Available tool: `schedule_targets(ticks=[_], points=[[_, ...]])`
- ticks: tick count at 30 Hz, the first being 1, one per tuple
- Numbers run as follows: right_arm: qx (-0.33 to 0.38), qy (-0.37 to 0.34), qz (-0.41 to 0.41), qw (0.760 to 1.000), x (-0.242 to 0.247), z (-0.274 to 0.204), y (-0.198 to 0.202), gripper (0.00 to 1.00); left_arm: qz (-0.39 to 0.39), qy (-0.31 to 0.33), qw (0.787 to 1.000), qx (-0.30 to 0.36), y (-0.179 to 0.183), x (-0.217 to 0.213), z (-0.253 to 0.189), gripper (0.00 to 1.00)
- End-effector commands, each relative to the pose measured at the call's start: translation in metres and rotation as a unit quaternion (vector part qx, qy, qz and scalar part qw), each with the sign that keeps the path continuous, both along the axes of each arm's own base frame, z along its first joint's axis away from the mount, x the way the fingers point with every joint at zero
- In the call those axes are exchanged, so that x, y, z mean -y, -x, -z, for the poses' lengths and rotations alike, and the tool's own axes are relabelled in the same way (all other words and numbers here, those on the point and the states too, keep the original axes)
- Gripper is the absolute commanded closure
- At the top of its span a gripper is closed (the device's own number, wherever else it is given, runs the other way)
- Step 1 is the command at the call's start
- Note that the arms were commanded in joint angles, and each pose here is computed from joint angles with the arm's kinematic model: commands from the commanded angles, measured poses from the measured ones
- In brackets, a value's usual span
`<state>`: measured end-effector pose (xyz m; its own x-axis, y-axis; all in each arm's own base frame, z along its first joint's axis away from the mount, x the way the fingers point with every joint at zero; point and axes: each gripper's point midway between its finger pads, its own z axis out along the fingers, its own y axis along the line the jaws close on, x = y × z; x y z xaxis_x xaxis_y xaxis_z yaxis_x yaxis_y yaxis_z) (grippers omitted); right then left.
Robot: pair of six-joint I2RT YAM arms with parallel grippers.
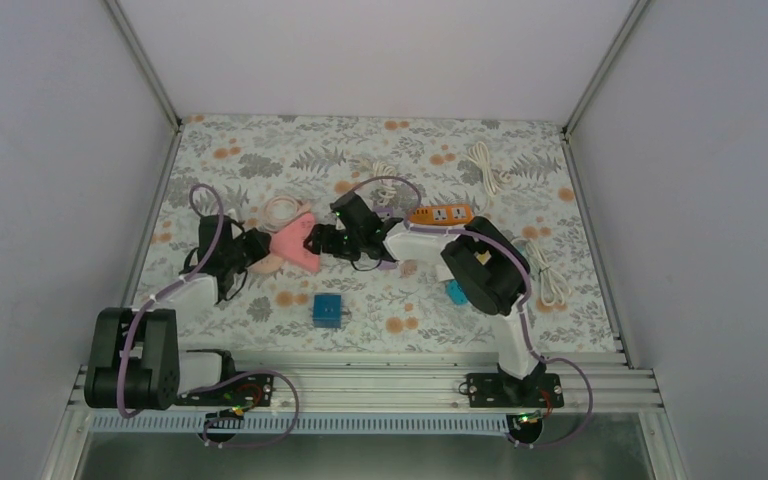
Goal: Insert the plug
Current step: Insert the plug into the socket.
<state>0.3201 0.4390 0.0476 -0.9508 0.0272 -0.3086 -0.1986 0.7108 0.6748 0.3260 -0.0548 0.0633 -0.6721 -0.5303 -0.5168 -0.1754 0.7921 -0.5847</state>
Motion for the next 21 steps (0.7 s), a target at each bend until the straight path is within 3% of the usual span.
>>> schedule_targets(ticks=[1,10,15,21], points=[[0.049,0.035,0.035,0.998,0.016,-0.027,-0.013,0.20,0.032,0.013,0.981,-0.190,0.082,0.017,0.072,0.89],[0.135,0.074,0.072,0.985,0.060,-0.097,-0.015,0.18,0.082,0.023,0.983,-0.163,0.071,0.031,0.044,0.77],[0.172,0.110,0.046,0.978,0.086,-0.131,0.015,0.15,0.071,0.028,0.988,-0.136,0.054,0.030,0.019,0.64],[0.153,0.127,0.061,0.978,0.116,-0.137,0.059,0.13,0.059,0.000,0.993,-0.101,0.035,0.022,-0.023,0.52]])
